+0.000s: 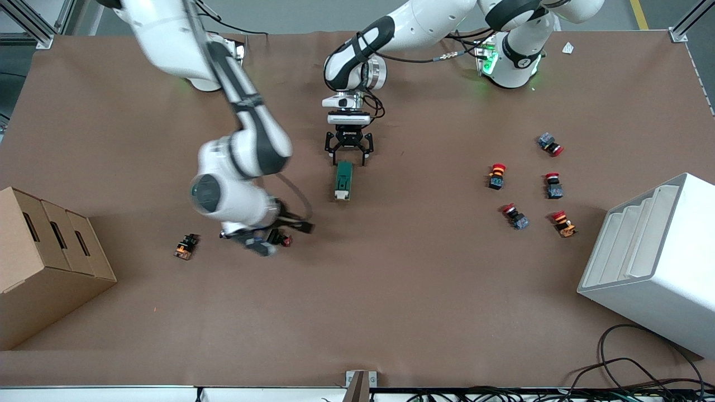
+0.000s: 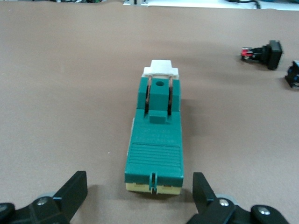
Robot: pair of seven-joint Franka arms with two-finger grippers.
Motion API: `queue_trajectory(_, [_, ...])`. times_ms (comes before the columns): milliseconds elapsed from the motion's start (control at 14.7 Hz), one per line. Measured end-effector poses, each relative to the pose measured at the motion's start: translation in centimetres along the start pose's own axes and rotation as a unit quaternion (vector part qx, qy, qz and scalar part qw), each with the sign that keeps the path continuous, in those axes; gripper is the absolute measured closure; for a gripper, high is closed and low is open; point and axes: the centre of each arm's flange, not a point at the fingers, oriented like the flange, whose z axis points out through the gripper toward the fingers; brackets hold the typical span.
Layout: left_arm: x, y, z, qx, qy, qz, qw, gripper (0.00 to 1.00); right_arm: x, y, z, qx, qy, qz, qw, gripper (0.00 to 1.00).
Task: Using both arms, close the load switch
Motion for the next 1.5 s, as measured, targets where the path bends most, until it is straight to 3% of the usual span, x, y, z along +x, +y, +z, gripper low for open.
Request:
queue_trajectory(272, [2.0, 1.3, 0.0, 0.040, -0.024, -0.026, 0.999, 0.00, 3.8, 10.4, -9.7, -0.073, 0.004, -0.105, 0.992, 0.00])
queue_trajectory(545, [7.5, 4.2, -1.3, 0.078, -0.062, -0.052, 0.994, 0.00, 5.1, 16.9, -18.0, -0.130, -0.001, -0.162, 0.978, 0.00])
queue_trajectory(681, [12.0, 6.1, -1.7, 0.095, -0.086, -0.091, 0.988, 0.00, 5.8, 21.7, -23.5, -0.137, 0.003, -0.172, 0.975, 0.00])
queue_trajectory(885, [18.0, 6.7, 0.1, 0.126, -0.106, -0.123, 0.979, 0.00, 5.7, 24.8, -27.3, -0.140, 0.006, -0.160, 0.977, 0.00])
queue_trajectory(1157, [28.5, 4.0, 4.5, 0.169, -0.142, -0.131, 0.967, 0.00, 3.9, 23.0, -31.0, -0.149, 0.000, -0.168, 0.974, 0.00])
queue_trajectory(1497, [40.7, -3.1, 6.6, 0.187, -0.182, -0.128, 0.957, 0.00, 3.3, 21.2, -31.4, -0.151, 0.005, -0.182, 0.972, 0.00])
